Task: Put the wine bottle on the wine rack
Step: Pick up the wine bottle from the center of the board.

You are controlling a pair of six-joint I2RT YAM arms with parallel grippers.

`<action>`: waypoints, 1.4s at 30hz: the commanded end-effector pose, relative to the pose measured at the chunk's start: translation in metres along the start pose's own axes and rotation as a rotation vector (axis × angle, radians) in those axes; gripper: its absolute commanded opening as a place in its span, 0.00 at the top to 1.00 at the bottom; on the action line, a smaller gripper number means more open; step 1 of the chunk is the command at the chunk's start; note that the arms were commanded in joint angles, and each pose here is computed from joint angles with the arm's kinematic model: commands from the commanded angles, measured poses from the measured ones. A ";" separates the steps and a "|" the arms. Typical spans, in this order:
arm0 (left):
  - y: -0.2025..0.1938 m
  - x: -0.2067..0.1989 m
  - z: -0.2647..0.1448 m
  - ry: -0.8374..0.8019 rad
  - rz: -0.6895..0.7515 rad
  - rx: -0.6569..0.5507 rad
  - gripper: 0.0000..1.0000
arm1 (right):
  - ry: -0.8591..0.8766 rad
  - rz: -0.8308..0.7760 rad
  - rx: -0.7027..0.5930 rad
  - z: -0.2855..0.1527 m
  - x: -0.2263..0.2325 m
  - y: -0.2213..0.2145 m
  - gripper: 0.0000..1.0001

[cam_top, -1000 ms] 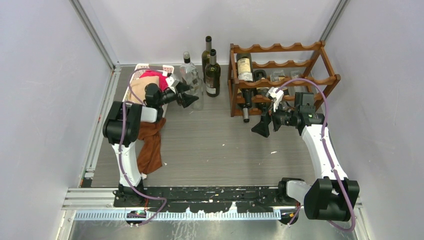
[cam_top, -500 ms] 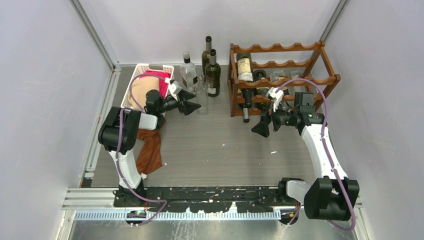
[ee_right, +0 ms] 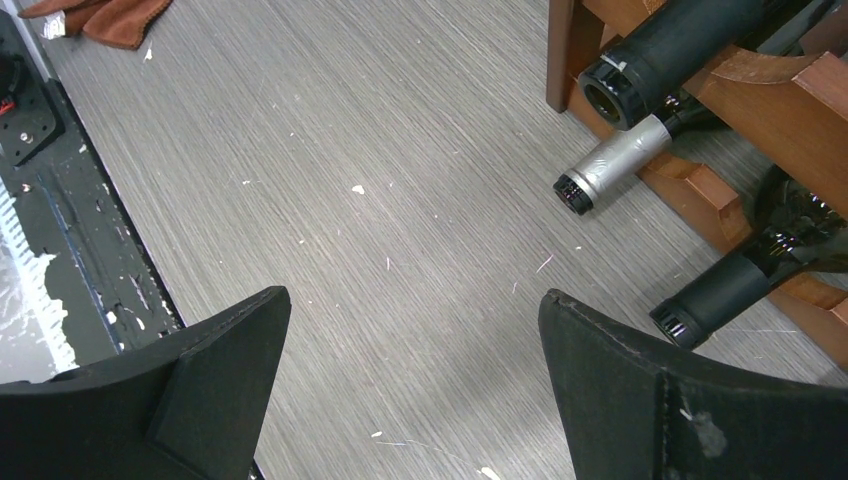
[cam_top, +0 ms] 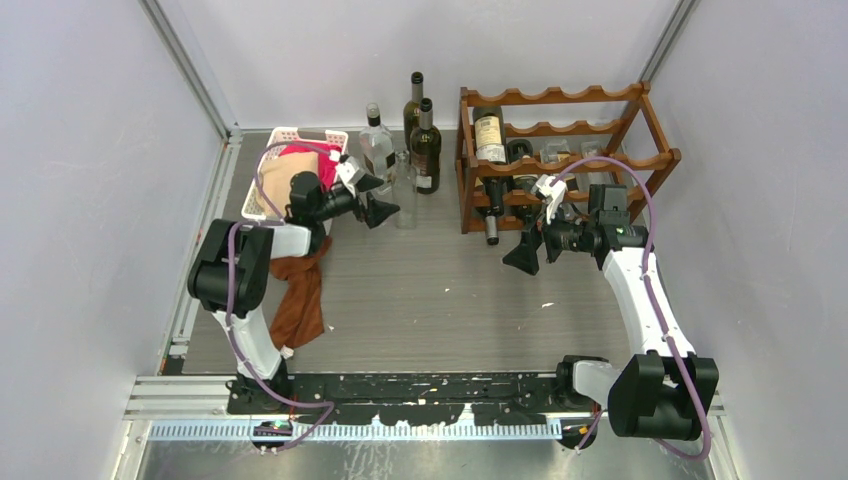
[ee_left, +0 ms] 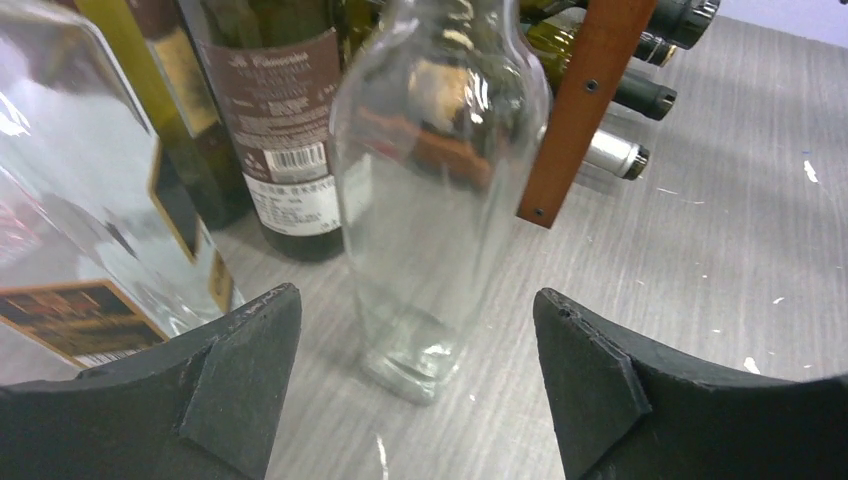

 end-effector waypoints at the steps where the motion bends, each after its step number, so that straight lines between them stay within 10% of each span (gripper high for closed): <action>1: 0.013 0.012 0.010 -0.059 0.119 -0.037 0.14 | -0.001 -0.038 -0.020 -0.003 -0.001 0.011 0.00; 28: 0.006 0.001 0.063 -0.261 0.118 -0.136 0.22 | 0.000 -0.034 -0.009 -0.002 -0.003 0.009 0.00; 33: 0.008 -0.004 0.063 -0.267 0.110 -0.146 0.44 | 0.000 -0.033 -0.008 -0.002 -0.003 0.009 0.00; 38: 0.020 -0.013 0.053 -0.247 0.110 -0.173 0.98 | -0.001 -0.037 -0.007 -0.003 -0.003 0.009 0.00; 42: 0.040 -0.031 0.035 -0.243 0.088 -0.200 1.00 | -0.007 -0.038 -0.001 -0.004 -0.003 0.009 0.00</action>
Point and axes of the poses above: each gripper's point midway between its finger pads, its own z axis out along the fingers, its own x axis along the line the jaws close on, y = z × x, the point moved 2 cm from there along -z, back along the fingers, and after that the axes turned 3 degrees about z, right-handed, at the moved point
